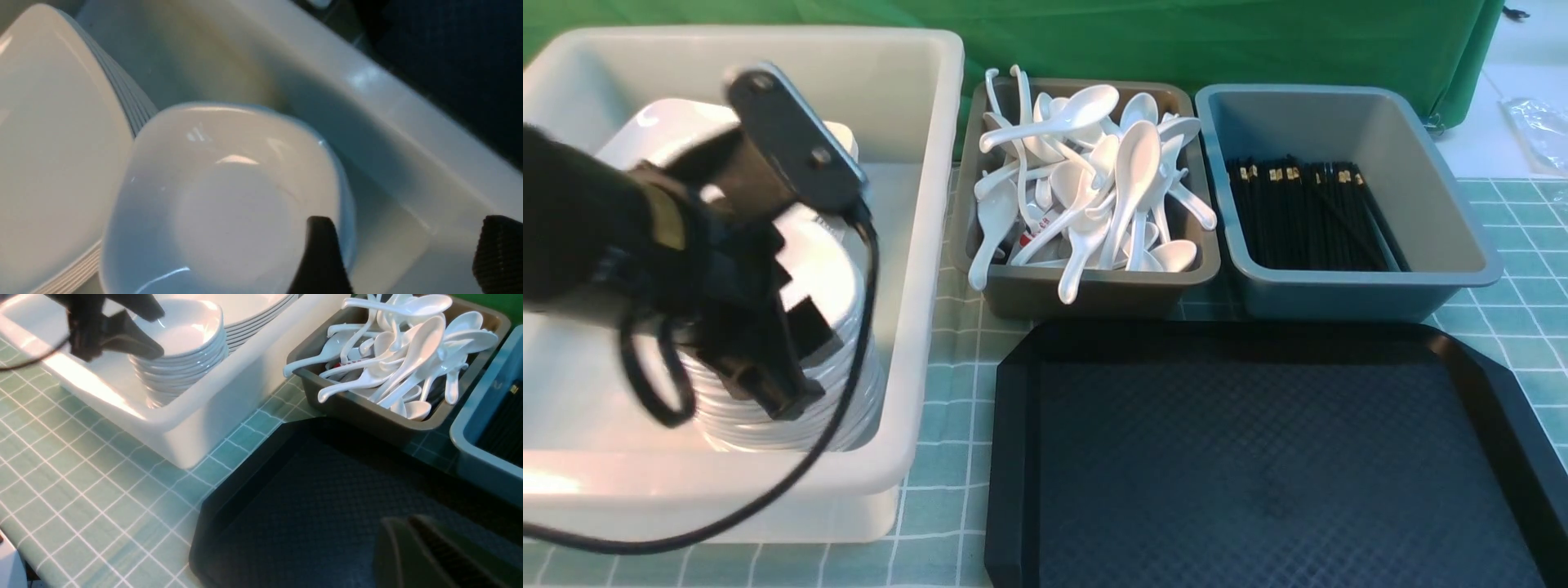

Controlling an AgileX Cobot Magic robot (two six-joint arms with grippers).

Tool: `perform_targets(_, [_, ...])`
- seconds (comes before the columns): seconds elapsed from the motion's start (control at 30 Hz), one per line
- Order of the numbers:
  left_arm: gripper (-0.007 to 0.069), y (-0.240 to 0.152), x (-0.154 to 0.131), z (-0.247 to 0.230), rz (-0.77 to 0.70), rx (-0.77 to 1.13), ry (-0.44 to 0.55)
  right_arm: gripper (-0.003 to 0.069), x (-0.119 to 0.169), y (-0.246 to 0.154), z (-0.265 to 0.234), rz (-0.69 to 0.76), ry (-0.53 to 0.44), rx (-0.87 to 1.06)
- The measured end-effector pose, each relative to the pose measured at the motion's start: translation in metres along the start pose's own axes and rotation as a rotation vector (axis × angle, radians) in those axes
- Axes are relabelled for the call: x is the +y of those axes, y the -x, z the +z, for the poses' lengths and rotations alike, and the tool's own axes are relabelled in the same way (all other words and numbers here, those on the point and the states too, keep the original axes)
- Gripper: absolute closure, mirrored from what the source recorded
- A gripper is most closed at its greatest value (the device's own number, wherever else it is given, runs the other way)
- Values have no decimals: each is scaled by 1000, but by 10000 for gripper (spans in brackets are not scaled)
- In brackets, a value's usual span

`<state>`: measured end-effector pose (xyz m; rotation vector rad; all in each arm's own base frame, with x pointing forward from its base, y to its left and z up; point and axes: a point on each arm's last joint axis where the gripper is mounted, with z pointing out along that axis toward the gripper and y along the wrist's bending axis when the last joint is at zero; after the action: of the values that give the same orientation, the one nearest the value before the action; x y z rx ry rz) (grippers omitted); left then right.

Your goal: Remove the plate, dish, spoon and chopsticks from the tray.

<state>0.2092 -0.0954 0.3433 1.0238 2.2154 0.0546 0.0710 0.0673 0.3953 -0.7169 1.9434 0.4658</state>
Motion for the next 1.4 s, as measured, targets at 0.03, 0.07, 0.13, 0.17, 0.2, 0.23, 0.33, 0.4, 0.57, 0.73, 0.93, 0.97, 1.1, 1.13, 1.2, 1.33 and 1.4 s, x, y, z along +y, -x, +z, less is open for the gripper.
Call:
perform_targets(0.03, [118,-1,-2,-11,-28,-37,-8,599,0,0,0,0,0,0])
perform_targets(0.07, [109,-1,-4,-19,-57,-67,-23,597,0,0,0,0,0,0])
perform_targets(0.13, [108,-3,-11,-50,-139,-186,-60,592,0,0,0,2,0,1])
perform_targets(0.17, [124,-4,-13,-59,-158,-224,-70,590,0,0,0,2,-1,4])
perform_targets(0.2, [149,-7,-17,-74,-185,-294,-81,587,0,-1,0,2,-2,8])
perform_targets(0.23, [193,-11,-20,-89,-209,-370,-85,585,0,-1,0,7,-4,16])
perform_targets(0.33, [349,-30,-31,-120,-253,-562,-67,578,-1,-4,0,26,-9,40])
perform_targets(0.4, [519,-57,-41,-138,-274,-721,-19,573,-1,-5,0,44,-14,60])
perform_targets(0.57, [613,-95,-55,-129,-303,-851,46,564,-1,-6,0,68,-16,67])
perform_targets(0.73, [616,-120,-67,-106,-317,-858,62,552,-1,-6,0,71,-17,70])
perform_targets(0.93, [615,-130,-73,-83,-320,-792,46,539,-1,-6,0,71,-17,71])
perform_targets(0.97, [615,-132,-73,-79,-318,-779,46,537,-1,-6,0,71,-17,71])
perform_targets(1.1, [615,-137,-76,-69,-316,-744,40,527,-2,-7,0,75,-26,71])
perform_targets(1.13, [615,-137,-76,-68,-316,-741,39,526,-2,-7,0,77,-28,69])
perform_targets(1.2, [615,-140,-78,-64,-316,-722,33,519,-9,-10,5,115,-90,64])
perform_targets(1.33, [614,-142,-80,-61,-314,-699,22,517,-29,-25,10,192,-262,11])
perform_targets(1.4, [614,-142,-80,-60,-314,-697,21,523,-38,-36,9,217,-351,-30])
